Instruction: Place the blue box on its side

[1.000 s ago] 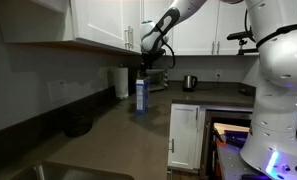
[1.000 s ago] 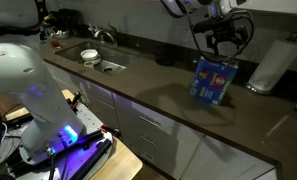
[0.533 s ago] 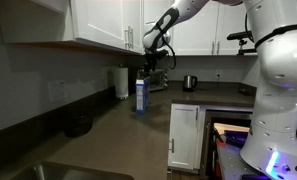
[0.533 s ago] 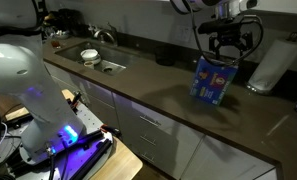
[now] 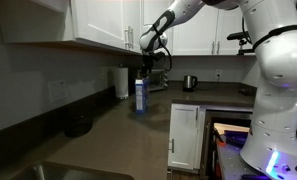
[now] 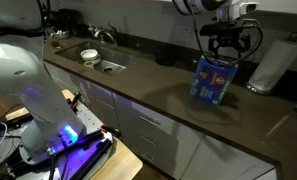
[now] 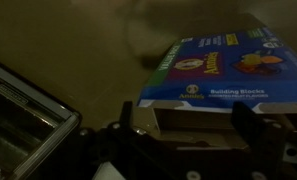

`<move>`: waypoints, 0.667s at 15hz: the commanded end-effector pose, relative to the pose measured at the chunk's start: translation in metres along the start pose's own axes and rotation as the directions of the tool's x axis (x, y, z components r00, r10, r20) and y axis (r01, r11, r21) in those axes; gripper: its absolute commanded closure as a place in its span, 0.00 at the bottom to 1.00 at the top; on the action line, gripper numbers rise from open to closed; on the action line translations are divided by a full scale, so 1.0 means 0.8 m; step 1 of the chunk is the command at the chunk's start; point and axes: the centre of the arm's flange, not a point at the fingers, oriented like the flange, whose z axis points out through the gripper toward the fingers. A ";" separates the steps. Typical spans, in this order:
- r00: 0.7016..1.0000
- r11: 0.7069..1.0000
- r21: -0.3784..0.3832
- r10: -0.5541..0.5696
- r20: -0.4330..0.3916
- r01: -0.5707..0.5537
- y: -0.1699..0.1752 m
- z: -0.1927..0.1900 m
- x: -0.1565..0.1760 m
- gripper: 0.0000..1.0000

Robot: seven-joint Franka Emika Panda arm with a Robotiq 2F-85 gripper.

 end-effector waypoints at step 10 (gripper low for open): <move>0.999 0.999 0.008 -0.041 0.021 0.041 0.037 -0.028 0.032 0.00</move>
